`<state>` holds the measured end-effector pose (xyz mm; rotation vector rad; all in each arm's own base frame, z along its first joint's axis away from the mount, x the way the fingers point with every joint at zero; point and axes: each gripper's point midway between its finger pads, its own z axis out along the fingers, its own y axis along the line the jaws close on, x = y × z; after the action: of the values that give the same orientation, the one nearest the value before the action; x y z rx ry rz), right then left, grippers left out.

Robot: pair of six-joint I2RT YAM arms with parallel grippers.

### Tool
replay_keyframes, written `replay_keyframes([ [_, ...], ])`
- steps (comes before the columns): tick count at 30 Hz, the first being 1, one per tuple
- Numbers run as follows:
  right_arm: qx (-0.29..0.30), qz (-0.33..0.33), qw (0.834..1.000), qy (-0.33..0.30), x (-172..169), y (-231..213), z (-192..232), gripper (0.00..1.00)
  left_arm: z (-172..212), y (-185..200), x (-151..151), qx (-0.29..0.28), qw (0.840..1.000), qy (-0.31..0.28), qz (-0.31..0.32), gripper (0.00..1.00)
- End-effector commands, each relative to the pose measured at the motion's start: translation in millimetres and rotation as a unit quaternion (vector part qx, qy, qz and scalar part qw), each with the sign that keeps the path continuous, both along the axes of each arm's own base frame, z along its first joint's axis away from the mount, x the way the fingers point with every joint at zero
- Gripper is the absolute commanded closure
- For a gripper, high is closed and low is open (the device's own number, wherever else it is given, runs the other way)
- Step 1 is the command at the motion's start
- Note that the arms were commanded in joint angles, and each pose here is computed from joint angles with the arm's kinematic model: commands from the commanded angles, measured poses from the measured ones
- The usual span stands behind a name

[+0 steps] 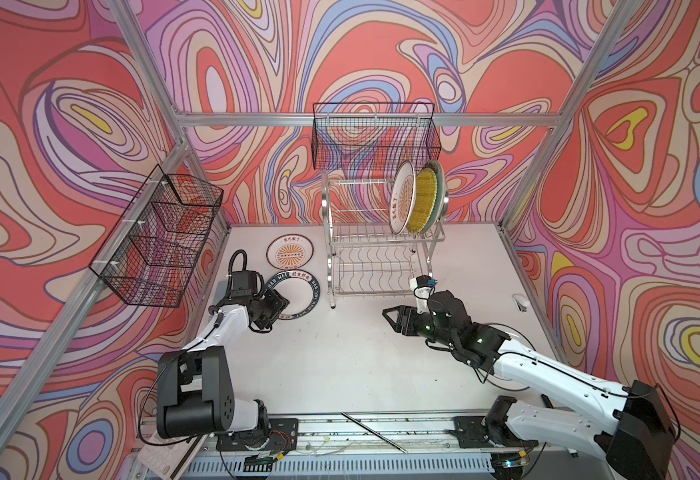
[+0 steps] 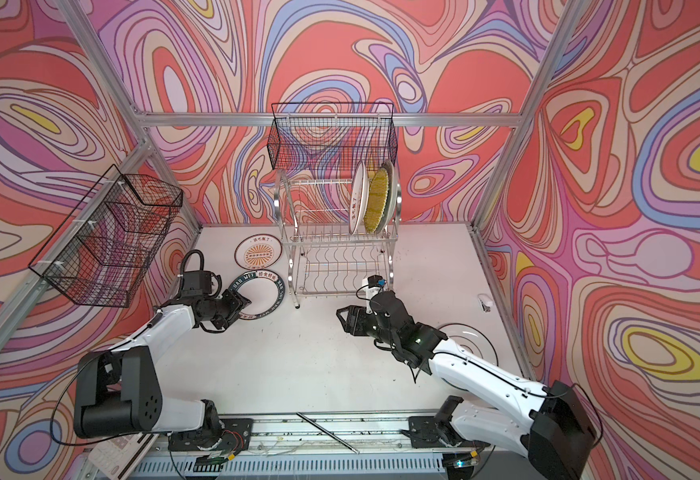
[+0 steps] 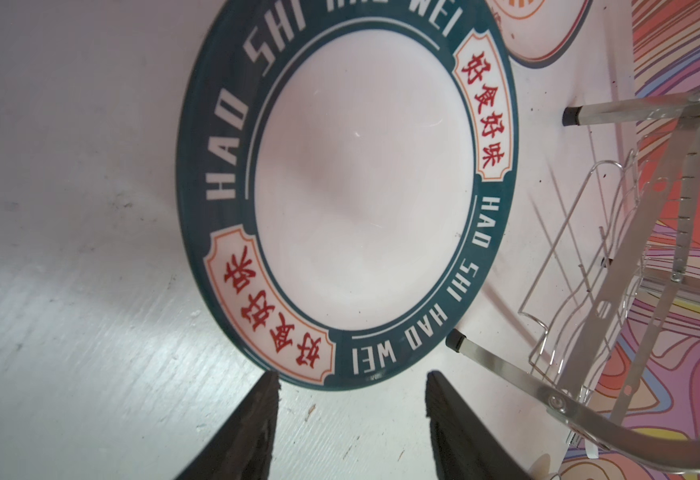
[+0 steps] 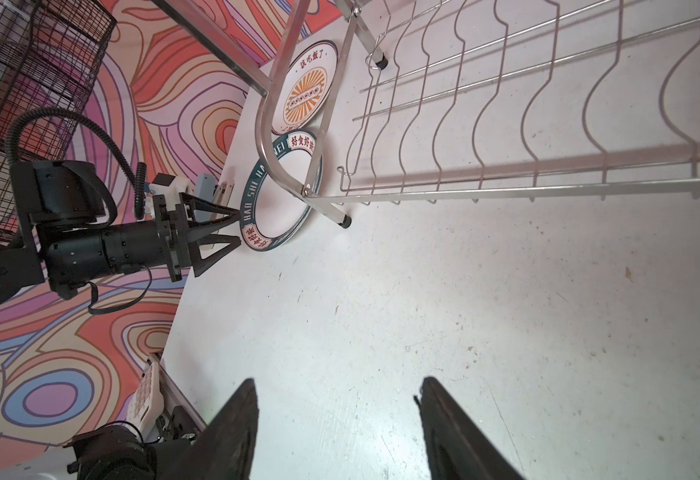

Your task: Load the plates into the dish rack

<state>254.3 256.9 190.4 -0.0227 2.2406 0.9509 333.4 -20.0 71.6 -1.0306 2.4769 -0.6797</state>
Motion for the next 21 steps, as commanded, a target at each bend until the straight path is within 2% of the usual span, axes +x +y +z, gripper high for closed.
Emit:
replay_keyframes([
  [1,-0.004,-0.003,1.000,-0.007,2,-1,6,0.37,-6,3,-1,-0.003,1.000,0.006,0.012,0.41],
  [16,-0.002,-0.005,1.000,-0.006,2,-2,4,0.37,-15,17,-19,0.033,0.998,0.025,0.042,0.42],
  [21,-0.003,-0.004,1.000,-0.007,1,-3,5,0.41,-22,18,-15,0.032,0.998,0.023,0.046,0.47],
])
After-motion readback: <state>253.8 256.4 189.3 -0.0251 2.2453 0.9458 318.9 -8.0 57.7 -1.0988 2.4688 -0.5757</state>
